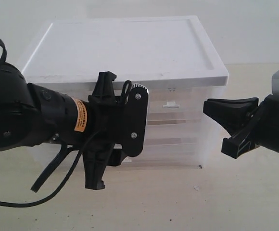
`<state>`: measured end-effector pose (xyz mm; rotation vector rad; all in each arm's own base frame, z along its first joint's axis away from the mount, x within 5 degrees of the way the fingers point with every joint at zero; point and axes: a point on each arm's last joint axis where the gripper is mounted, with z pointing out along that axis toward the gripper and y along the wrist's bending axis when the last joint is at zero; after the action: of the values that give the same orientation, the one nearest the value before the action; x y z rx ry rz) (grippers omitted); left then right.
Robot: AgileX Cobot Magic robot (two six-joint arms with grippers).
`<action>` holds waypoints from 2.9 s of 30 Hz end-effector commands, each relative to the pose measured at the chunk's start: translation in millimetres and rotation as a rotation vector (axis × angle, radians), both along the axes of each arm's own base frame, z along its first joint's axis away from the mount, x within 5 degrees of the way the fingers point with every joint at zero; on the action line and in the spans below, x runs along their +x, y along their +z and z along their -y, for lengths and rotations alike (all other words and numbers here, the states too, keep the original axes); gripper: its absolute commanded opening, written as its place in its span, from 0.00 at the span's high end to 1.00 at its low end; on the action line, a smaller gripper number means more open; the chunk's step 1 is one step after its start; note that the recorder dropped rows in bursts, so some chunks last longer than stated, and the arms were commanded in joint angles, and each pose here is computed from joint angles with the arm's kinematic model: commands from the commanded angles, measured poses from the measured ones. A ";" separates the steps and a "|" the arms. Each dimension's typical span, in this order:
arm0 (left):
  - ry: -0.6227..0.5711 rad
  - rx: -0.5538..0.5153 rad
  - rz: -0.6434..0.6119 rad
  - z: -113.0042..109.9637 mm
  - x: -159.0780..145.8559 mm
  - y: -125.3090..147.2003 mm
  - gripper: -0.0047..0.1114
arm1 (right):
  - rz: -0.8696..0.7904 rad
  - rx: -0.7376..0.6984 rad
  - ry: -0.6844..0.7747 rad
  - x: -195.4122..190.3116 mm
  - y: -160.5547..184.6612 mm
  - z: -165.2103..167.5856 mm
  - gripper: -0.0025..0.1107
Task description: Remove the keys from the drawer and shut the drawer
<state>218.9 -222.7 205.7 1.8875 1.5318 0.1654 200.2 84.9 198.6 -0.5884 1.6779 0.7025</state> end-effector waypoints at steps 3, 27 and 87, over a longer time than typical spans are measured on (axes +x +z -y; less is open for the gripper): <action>0.091 0.170 -0.209 -10.5 -19.8 -25.6 0.49 | 0.004 0.001 0.003 1.1 0.9 -0.5 0.98; 0.091 0.128 -0.250 -15.0 -49.8 8.1 0.92 | -0.004 0.005 0.019 0.0 0.7 -1.5 0.98; 0.907 -0.572 -0.465 4.0 -30.9 18.4 0.49 | -0.003 0.021 0.027 -0.6 1.8 -2.3 0.98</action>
<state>180.9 -224.0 227.7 0.7809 2.3490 -0.2946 198.3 87.2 199.7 -0.5973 1.6673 0.7398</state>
